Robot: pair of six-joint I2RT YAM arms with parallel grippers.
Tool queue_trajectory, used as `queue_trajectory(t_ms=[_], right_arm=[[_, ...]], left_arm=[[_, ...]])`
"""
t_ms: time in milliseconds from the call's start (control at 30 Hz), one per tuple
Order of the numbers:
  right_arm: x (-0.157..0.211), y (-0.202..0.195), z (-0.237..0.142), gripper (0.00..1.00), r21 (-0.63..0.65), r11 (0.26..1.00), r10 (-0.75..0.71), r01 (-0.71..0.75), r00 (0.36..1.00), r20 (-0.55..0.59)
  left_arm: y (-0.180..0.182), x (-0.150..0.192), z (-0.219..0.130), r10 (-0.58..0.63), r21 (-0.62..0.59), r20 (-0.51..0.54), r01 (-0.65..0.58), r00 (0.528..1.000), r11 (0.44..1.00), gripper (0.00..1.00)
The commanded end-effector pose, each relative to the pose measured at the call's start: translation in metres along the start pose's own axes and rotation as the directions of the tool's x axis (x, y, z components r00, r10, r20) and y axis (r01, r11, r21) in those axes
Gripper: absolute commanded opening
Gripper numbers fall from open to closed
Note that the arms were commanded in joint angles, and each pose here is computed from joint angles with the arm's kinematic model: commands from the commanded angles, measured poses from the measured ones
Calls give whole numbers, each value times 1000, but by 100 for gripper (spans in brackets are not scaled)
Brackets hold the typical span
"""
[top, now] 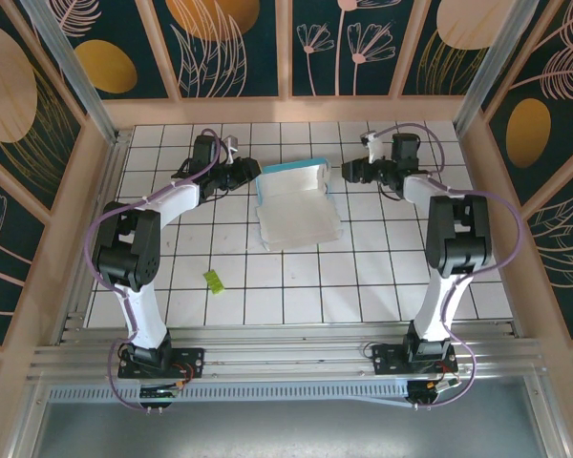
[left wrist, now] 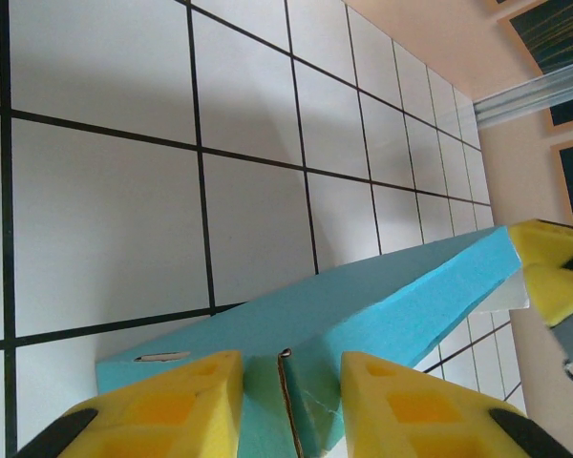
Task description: Fold the paper box
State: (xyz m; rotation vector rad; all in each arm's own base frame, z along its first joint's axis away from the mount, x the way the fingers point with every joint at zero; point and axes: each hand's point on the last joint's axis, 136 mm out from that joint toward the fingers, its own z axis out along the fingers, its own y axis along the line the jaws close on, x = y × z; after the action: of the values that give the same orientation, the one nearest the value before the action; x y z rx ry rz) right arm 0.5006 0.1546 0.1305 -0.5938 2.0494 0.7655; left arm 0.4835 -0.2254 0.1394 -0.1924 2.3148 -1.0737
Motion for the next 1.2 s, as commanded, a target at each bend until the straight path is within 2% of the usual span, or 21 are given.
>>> queue_trajectory(t_ms=[0, 100, 300, 567, 800, 900, 1167], right_arm=[[9, 26, 6, 59, -164, 971, -180, 173, 983, -25], [13, 18, 10, 57, -150, 965, -222, 215, 975, -30], [23, 29, 21, 53, -229, 931, -305, 284, 951, -59], [20, 29, 34, 46, -253, 923, -312, 288, 948, -57], [22, 40, 45, 45, -282, 909, -341, 308, 937, -78], [19, 43, 51, 45, -271, 909, -349, 317, 934, -76], [23, 39, 69, 40, -131, 892, -447, 432, 886, -122]], left_arm=[[-6, 2, 3, 26, 8, -18, -26, 999, 1000, 32], [-6, 2, 4, 25, 7, -18, -25, 1000, 1000, 32], [-5, 2, 5, 23, 6, -18, -22, 1000, 1000, 32], [-4, 3, 8, 20, 1, -25, -20, 1000, 1000, 32], [-6, 3, 9, 21, 6, -26, -21, 999, 1000, 32], [-7, 2, 9, 22, 6, -27, -22, 999, 1000, 32], [-6, 5, 10, 21, 4, -34, -20, 999, 1000, 32]])
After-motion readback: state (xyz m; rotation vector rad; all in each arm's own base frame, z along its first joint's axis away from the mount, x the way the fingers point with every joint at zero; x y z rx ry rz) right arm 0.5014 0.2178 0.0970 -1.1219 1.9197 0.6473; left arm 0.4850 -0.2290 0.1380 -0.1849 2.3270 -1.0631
